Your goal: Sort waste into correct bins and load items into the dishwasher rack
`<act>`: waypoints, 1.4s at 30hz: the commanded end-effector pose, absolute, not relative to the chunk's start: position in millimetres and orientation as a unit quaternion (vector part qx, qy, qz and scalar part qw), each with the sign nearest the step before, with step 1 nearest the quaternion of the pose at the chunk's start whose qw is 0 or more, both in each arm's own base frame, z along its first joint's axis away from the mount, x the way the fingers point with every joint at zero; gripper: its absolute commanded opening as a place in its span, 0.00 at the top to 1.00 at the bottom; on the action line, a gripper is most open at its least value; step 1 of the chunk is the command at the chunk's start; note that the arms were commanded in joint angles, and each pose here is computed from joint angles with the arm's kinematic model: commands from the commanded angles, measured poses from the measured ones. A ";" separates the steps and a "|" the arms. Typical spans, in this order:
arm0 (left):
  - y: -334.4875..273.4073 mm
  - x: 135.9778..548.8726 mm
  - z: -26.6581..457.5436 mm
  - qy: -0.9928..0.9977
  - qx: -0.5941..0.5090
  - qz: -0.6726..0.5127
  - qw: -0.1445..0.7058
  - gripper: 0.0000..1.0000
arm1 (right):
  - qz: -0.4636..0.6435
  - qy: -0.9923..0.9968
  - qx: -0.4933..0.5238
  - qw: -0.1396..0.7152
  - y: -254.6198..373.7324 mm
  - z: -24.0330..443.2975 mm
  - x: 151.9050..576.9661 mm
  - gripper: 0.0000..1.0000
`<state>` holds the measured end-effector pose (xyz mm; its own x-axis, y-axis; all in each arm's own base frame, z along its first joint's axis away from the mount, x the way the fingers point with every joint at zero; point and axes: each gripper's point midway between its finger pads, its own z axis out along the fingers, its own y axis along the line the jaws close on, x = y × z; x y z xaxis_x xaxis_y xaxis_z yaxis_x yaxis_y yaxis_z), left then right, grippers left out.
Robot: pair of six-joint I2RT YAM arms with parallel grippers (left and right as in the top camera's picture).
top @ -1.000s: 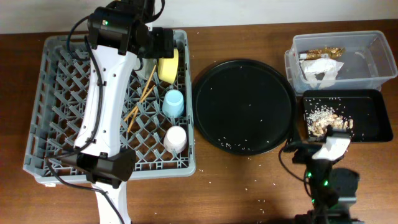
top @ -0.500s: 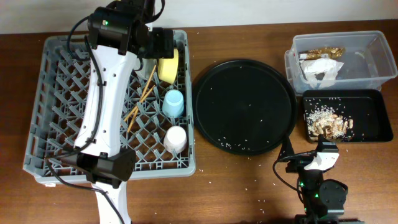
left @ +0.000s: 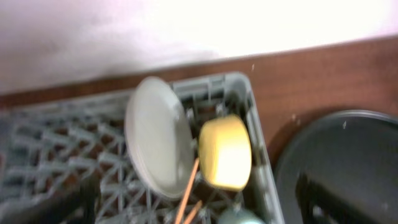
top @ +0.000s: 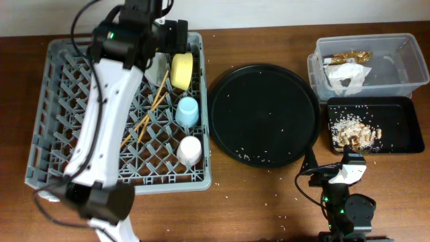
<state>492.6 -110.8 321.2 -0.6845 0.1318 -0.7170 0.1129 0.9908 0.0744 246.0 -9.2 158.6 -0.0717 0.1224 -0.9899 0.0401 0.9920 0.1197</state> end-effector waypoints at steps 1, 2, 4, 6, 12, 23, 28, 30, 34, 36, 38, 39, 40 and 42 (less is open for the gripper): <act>-76.0 460.9 313.7 0.905 0.084 0.016 0.417 0.01 | 0.032 0.731 0.049 0.680 -6.7 156.7 246.0 0.02; -69.1 453.9 306.1 0.905 0.078 0.018 0.418 0.01 | 0.032 0.731 0.049 0.680 -6.7 156.7 246.0 0.02; -41.6 427.5 285.7 0.897 0.055 0.012 0.439 0.01 | 0.032 0.731 0.049 0.680 -6.7 156.6 246.0 0.01; -10.1 393.7 268.8 0.876 0.024 0.011 0.481 0.01 | 0.032 0.731 0.049 0.680 -6.7 156.6 246.0 0.02; 5.4 302.8 221.9 0.774 0.026 0.033 0.631 0.01 | 0.032 0.731 0.049 0.680 -6.7 156.7 246.0 0.01; -4.1 245.5 160.3 0.720 0.116 0.064 0.682 0.01 | 0.032 0.731 0.049 0.680 -6.7 156.7 246.0 0.02; -4.1 245.5 160.3 0.720 0.116 0.064 0.682 0.01 | 0.032 0.731 0.049 0.680 -6.7 156.7 246.0 0.02; -4.1 245.5 160.3 0.720 0.116 0.064 0.682 0.01 | 0.032 0.731 0.049 0.680 -6.7 156.7 246.0 0.02; -4.1 245.5 160.3 0.720 0.116 0.064 0.682 0.01 | 0.032 0.731 0.049 0.680 -6.7 156.6 246.0 0.02; -4.1 245.5 160.3 0.720 0.116 0.064 0.682 0.01 | 0.032 0.731 0.049 0.680 -6.7 156.7 246.0 0.02; -4.1 245.5 160.3 0.720 0.116 0.064 0.682 0.01 | 0.032 0.731 0.049 0.680 -6.7 156.7 246.0 0.02; -4.1 245.5 160.3 0.720 0.116 0.064 0.682 0.01 | 0.032 0.731 0.049 0.680 -6.7 156.6 246.0 0.02; -4.1 245.5 160.3 0.720 0.116 0.064 0.682 0.01 | 0.032 0.731 0.049 0.680 -6.7 156.7 246.0 0.02; -4.1 245.5 160.3 0.720 0.116 0.064 0.682 0.01 | 0.032 0.731 0.049 0.680 -6.7 156.7 246.0 0.02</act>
